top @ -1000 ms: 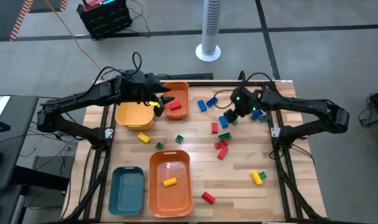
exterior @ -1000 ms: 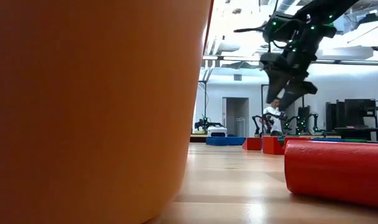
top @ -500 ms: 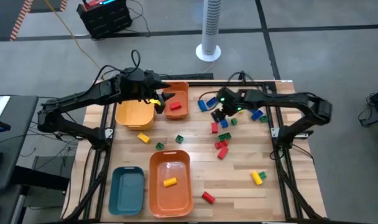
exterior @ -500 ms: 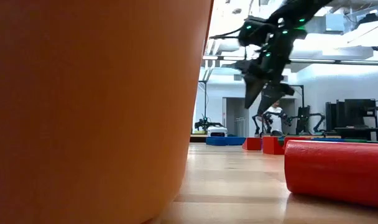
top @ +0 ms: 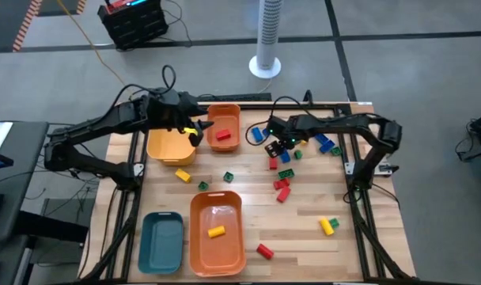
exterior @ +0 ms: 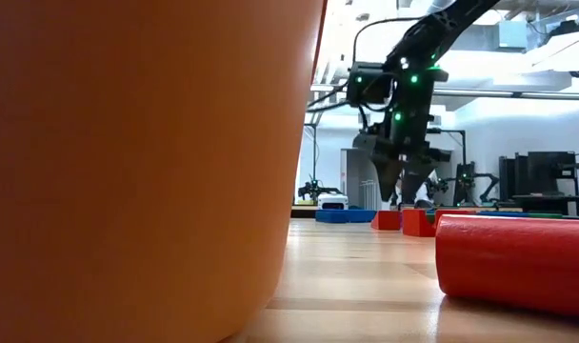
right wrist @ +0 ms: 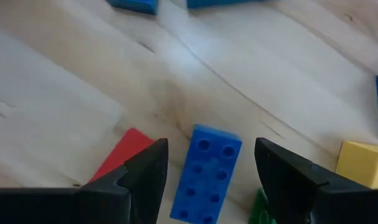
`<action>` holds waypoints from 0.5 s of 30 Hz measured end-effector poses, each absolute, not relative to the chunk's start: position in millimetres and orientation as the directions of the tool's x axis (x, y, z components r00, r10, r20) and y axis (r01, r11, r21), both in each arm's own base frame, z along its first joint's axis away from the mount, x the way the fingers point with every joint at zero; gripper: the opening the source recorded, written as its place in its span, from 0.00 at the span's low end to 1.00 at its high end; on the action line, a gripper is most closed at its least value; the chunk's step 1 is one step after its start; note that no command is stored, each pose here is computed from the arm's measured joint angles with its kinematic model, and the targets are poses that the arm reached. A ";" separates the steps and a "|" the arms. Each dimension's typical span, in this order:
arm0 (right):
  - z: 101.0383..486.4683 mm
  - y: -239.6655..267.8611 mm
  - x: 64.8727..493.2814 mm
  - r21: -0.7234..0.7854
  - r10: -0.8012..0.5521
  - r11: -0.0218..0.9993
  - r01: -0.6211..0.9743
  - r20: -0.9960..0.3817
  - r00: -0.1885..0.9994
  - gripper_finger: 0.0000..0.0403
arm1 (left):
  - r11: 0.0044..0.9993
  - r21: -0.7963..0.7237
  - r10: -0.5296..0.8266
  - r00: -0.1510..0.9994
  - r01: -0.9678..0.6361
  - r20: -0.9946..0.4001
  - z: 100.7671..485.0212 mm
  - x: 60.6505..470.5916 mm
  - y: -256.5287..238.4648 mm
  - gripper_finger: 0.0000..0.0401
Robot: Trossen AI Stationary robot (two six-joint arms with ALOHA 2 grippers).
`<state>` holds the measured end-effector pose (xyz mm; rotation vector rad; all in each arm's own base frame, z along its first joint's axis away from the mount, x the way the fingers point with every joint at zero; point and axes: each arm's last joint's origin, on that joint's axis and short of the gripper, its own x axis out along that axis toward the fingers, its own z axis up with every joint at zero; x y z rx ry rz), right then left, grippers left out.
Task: Sort blocks
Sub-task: Put the blue game piece into the yellow bin
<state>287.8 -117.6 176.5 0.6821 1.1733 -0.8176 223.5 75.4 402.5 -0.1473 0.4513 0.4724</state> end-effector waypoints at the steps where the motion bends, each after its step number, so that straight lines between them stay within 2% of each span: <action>1: 173.8 -117.1 288.8 0.039 -0.189 0.544 0.838 -0.968 0.168 0.63 | 0.882 -0.034 0.407 0.795 -0.471 -0.449 402.8 223.5 75.5 0.52; 15: 149.5 -111.2 295.9 -0.024 -0.175 0.563 0.826 -0.980 0.092 0.63 | 0.882 -0.030 0.408 0.793 -0.470 -0.452 402.3 223.5 75.5 0.52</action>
